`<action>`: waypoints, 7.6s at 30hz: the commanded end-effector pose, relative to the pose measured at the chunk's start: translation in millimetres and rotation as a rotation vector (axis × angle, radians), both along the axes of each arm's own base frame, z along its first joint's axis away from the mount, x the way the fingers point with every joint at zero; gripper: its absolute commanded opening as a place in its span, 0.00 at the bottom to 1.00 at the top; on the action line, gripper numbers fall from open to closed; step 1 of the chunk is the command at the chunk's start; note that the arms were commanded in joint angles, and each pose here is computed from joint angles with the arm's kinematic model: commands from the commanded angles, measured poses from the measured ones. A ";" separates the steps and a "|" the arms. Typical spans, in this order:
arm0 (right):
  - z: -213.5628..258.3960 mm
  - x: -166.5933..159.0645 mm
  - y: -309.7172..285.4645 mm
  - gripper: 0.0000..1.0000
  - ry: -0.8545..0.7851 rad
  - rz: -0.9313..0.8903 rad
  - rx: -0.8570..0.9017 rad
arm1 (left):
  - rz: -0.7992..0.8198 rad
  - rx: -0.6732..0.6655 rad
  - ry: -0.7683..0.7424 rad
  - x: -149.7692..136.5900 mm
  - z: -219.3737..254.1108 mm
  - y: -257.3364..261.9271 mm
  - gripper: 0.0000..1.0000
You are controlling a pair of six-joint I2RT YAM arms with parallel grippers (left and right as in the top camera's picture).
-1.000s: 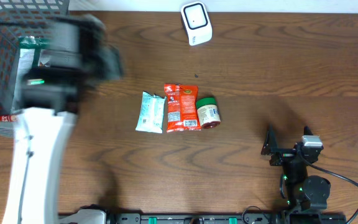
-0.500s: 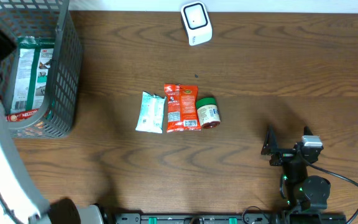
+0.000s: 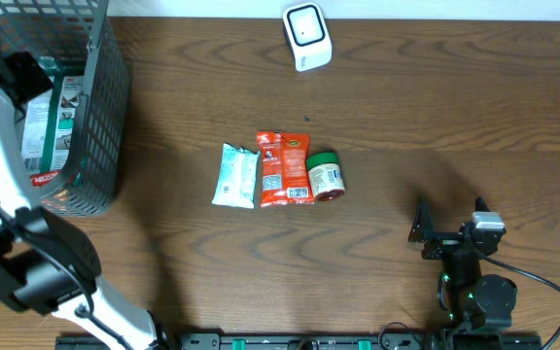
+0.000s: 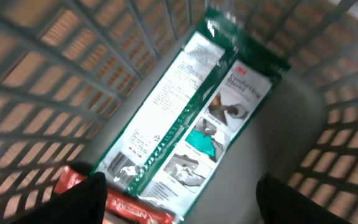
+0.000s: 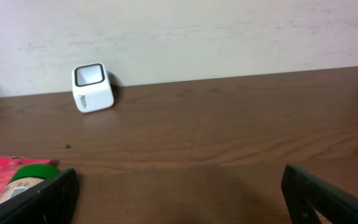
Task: Scan the item barcode
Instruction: 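Reach the left gripper into the basket and grasp the 3M glove packet, then lift the glove packet out and pass it toward the right gripper, then hold the glove packet with the right gripper and lay it right of the jar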
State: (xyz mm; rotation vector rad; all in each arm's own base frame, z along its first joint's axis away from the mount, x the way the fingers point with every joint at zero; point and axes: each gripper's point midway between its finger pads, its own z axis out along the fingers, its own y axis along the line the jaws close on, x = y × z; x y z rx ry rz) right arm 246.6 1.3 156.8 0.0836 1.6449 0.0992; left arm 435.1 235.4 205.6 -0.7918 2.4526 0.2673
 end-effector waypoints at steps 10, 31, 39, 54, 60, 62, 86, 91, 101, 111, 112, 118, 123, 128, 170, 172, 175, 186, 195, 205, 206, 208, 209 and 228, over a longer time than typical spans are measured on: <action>-1.0 -0.1 0.6 0.99 0.003 0.002 -0.006 | -0.274 -0.090 0.218 23.8 -125.7 -7.7 0.85; -1.0 -0.1 0.6 0.99 0.003 0.002 -0.006 | -0.276 -0.132 0.334 18.8 -207.4 -3.8 0.77; -1.0 -0.1 0.6 0.99 0.003 0.002 -0.006 | -0.276 -0.144 0.351 13.9 -214.7 -6.3 0.29; -1.0 -0.1 0.6 0.99 0.003 0.002 -0.006 | -0.131 0.042 -0.094 38.1 -2.4 5.8 0.07; -1.0 -0.1 0.6 0.99 0.003 0.002 -0.006 | -0.093 0.102 -0.265 20.9 81.8 -2.8 0.07; -1.0 -0.1 0.6 0.99 0.003 0.002 -0.006 | -0.079 0.111 -0.310 13.6 103.0 -6.5 0.07; -1.0 -0.1 0.6 0.99 0.003 0.002 -0.006 | -0.224 -0.022 -0.577 -87.4 235.2 -164.5 0.07; -1.0 -0.1 0.6 0.99 0.003 0.002 -0.006 | -0.298 -0.183 -0.453 -100.6 203.3 -218.9 0.07; 21.8 0.2 3.2 0.99 -0.082 0.016 0.046 | -0.561 -0.409 -0.285 -93.0 157.1 -344.3 0.07; 102.7 -22.7 16.5 0.99 0.062 0.087 0.078 | -0.599 -0.450 -0.212 -58.0 109.8 -437.7 0.07; 109.0 -23.1 21.5 0.99 0.103 0.117 0.060 | -0.610 -0.451 -0.206 -56.5 106.2 -444.0 0.06; 133.3 -18.8 61.0 0.99 0.412 0.360 0.079 | -0.638 -0.468 -0.189 -57.1 97.7 -464.6 0.07; 144.4 -12.5 102.6 0.99 0.587 0.625 0.210 | -0.704 -0.562 -0.153 -68.8 99.2 -481.7 0.07; 145.8 -9.6 142.4 0.86 0.650 0.895 0.363 | -0.744 -0.605 -0.135 -77.1 100.6 -493.0 0.07; 119.0 53.4 223.6 0.01 0.614 0.661 0.150 | -0.755 -0.413 -0.211 -70.9 102.7 -492.5 0.58; 122.1 53.3 214.8 0.01 0.606 0.647 0.147 | -0.755 -0.407 -0.237 -66.7 109.5 -486.5 0.70; 125.6 52.5 200.0 0.01 0.603 0.648 0.145 | -0.763 -0.384 -0.289 -63.6 126.4 -471.1 0.75; 103.3 59.8 127.6 0.01 0.696 0.678 0.196 | -0.758 -0.266 -0.289 -97.3 156.1 -394.3 0.81; 57.6 65.8 100.6 0.01 0.823 0.755 0.242 | -0.756 -0.214 -0.098 -127.9 127.1 -364.2 0.86; -27.4 73.1 92.6 0.01 1.068 0.797 0.297 | -0.801 -0.217 0.016 -146.8 111.0 -362.5 0.87; -34.1 73.3 92.6 0.01 1.086 0.801 0.304 | -0.801 -0.217 0.017 -146.8 110.7 -362.5 0.87; -54.6 73.5 92.7 0.01 1.142 0.808 0.328 | -0.801 -0.217 0.016 -146.7 110.8 -362.5 0.87; -59.8 73.1 92.9 0.01 1.154 0.814 0.330 | -0.801 -0.217 0.017 -146.5 110.5 -362.6 0.87; -124.6 58.2 78.0 0.35 1.425 0.638 0.410 | -0.801 -0.217 0.013 -145.2 110.6 -363.1 0.87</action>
